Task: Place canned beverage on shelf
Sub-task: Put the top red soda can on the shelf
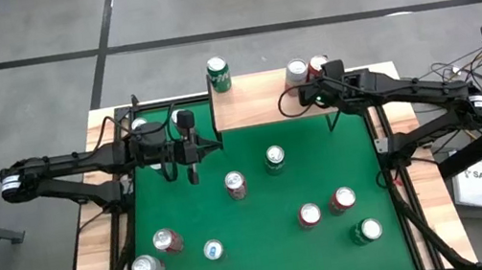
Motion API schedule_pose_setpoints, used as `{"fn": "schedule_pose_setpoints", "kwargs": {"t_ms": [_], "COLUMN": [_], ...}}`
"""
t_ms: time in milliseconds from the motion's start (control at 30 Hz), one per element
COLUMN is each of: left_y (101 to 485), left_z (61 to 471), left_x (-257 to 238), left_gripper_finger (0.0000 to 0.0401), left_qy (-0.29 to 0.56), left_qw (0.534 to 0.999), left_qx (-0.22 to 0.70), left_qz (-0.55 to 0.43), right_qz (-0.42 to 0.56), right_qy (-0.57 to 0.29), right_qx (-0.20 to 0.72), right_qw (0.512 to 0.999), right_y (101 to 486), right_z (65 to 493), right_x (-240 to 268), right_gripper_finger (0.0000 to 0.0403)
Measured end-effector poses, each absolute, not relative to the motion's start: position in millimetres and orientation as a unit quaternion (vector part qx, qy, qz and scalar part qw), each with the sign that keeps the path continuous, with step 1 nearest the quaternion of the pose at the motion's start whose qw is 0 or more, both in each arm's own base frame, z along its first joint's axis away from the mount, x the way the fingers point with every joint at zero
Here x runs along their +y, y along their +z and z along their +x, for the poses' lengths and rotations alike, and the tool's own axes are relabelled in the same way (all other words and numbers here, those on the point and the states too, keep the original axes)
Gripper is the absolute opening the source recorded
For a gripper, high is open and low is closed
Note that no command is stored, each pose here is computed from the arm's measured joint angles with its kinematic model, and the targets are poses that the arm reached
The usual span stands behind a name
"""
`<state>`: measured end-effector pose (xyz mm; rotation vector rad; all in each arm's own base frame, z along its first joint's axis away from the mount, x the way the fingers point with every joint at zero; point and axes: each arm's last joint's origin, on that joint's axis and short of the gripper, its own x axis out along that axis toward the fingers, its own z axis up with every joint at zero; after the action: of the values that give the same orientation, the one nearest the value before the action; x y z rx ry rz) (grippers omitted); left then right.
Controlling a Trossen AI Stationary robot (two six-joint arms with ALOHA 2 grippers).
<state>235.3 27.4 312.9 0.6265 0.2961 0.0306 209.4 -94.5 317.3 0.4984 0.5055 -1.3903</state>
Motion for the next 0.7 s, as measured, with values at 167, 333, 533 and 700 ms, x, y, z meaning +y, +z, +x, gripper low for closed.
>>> {"fn": "schedule_pose_setpoints", "kwargs": {"t_ms": [167, 333, 533, 700], "left_y": [312.8, 312.8, 309.2, 309.0], "left_z": [235.3, 235.3, 235.0, 234.0], "left_x": [27.4, 27.6, 28.1, 33.9], "left_gripper_finger": [0.0, 0.0, 0.0, 0.0], "left_qy": [0.015, 0.015, -0.009, -0.073], "left_qw": [0.94, 0.94, 0.94, 0.944], "left_qx": [0.145, 0.146, 0.143, 0.112], "left_qz": [0.307, 0.307, 0.31, 0.302], "right_qz": [0.227, 0.245, 0.247, 0.197], "right_qy": [-0.623, -0.589, -0.53, -0.519], "right_qx": [0.232, 0.253, 0.249, 0.25], "right_qw": [0.712, 0.727, 0.772, 0.793], "right_y": [317.1, 318.9, 350.9, 368.6], "right_z": [209.6, 209.3, 203.3, 200.4], "right_x": [-94.3, -92.1, -87.4, -86.8], "right_gripper_finger": [0.0011, 0.0011, 0.0011, 0.0011]}}
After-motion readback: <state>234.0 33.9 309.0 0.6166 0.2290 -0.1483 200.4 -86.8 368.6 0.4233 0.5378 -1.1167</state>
